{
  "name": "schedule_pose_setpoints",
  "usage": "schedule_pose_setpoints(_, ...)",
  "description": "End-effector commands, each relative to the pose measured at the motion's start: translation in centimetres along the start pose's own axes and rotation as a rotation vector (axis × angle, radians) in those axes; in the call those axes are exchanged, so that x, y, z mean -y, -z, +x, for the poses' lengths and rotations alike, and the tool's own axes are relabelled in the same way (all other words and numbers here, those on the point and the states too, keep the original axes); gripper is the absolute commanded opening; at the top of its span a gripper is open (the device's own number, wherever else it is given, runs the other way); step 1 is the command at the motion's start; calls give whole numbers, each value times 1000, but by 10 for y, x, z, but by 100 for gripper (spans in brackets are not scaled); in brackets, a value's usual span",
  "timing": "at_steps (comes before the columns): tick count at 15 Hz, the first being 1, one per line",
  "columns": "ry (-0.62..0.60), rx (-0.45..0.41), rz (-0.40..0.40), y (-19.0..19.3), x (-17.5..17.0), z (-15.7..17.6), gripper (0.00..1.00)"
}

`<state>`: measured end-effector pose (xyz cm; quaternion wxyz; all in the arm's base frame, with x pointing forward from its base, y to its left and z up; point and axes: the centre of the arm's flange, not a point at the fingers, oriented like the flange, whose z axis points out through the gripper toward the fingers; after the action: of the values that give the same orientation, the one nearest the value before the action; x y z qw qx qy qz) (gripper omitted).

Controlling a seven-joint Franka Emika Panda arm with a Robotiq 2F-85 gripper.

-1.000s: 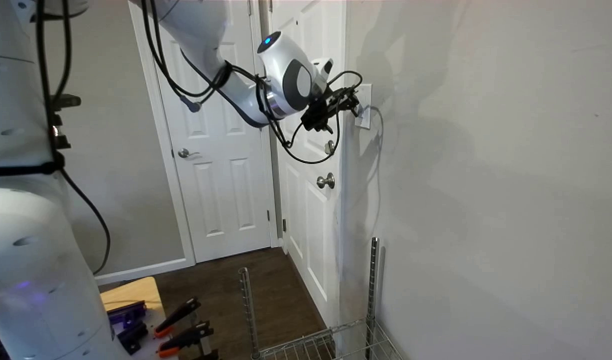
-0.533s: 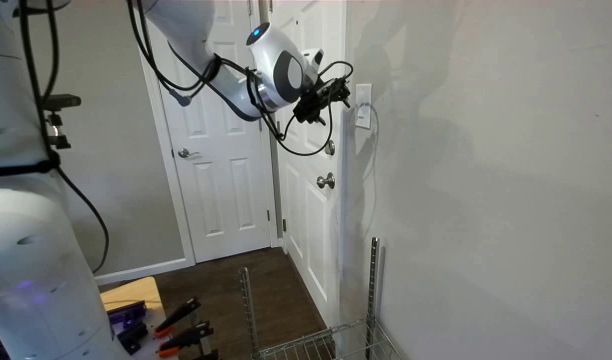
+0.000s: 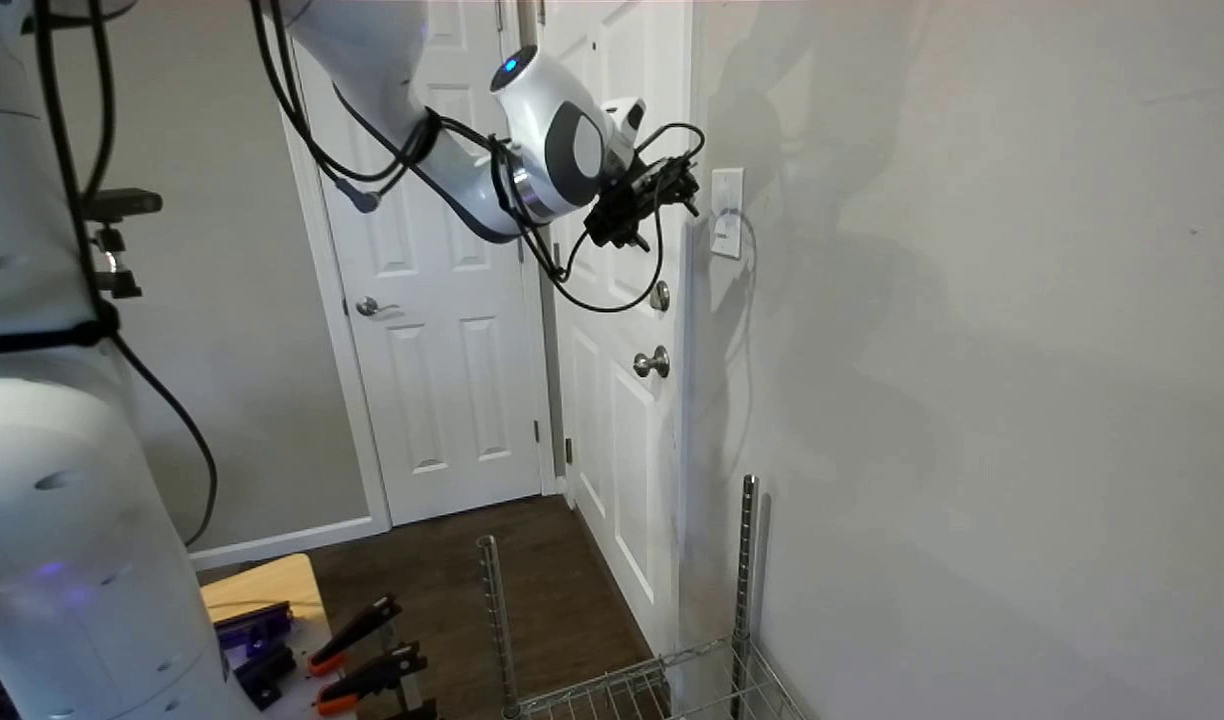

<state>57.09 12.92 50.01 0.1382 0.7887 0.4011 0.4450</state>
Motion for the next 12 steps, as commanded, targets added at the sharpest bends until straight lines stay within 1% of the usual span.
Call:
schedule_pose_setpoints(1,7,-25,-5,14,5,2,100)
schedule_pose_setpoints(5,17,-34,-10,21,3,7,100)
schedule_pose_setpoints(6,7,-20,-5,7,1,9,100)
schedule_pose_setpoints(12,8,-25,-9,10,0,11,100)
